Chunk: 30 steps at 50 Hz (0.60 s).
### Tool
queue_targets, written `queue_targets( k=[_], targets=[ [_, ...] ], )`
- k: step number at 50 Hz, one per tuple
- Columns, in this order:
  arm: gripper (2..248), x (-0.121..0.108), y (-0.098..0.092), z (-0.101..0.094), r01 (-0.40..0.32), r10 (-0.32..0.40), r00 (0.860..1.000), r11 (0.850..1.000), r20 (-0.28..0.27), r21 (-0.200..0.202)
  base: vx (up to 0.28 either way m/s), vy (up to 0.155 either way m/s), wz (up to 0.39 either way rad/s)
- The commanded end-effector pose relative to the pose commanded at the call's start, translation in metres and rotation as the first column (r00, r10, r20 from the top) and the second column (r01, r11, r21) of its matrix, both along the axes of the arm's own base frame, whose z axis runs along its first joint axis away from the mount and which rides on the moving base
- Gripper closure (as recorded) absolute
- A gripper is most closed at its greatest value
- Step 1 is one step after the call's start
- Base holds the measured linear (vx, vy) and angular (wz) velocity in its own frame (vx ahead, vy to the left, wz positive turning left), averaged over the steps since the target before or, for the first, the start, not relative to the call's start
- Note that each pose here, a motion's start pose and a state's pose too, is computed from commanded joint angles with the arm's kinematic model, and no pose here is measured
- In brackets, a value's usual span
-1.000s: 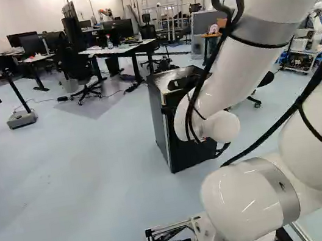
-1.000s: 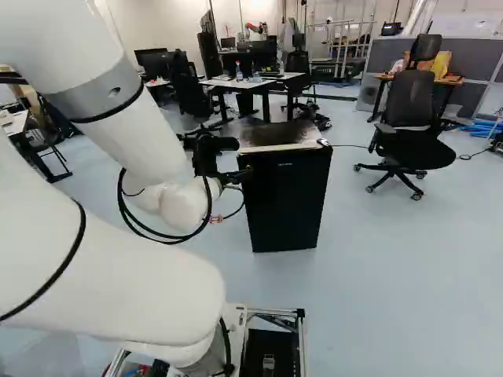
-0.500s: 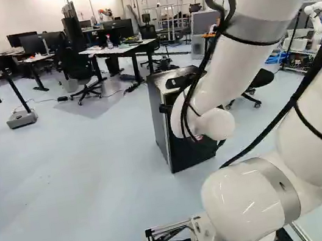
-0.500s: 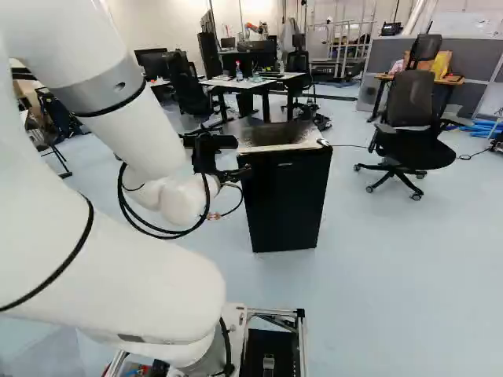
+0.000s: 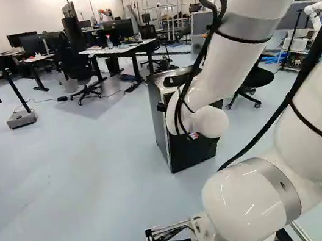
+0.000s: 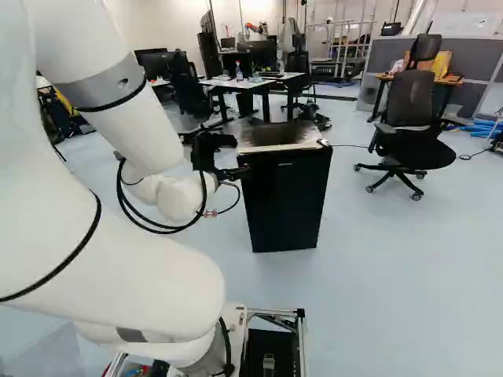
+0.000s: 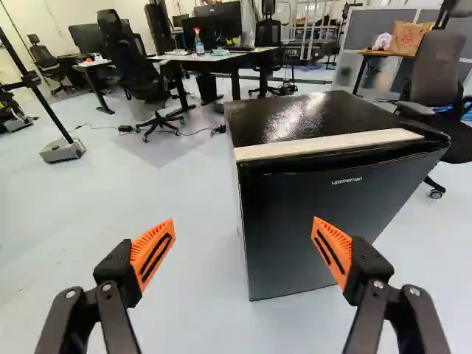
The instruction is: Grab a drink from the fridge
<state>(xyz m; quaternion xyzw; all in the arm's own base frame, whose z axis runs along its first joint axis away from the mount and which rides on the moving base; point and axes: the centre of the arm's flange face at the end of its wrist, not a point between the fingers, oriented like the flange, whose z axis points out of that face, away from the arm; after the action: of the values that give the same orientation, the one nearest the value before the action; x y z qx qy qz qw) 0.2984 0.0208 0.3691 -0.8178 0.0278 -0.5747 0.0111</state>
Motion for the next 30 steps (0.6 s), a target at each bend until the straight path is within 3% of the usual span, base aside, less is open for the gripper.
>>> queue_targets(
  k=[30],
  targets=[
    [3,0.019,0.011,0.001,0.053,-0.052,0.999,0.998,-0.011,0.037,0.0,0.0,0.0]
  ],
)
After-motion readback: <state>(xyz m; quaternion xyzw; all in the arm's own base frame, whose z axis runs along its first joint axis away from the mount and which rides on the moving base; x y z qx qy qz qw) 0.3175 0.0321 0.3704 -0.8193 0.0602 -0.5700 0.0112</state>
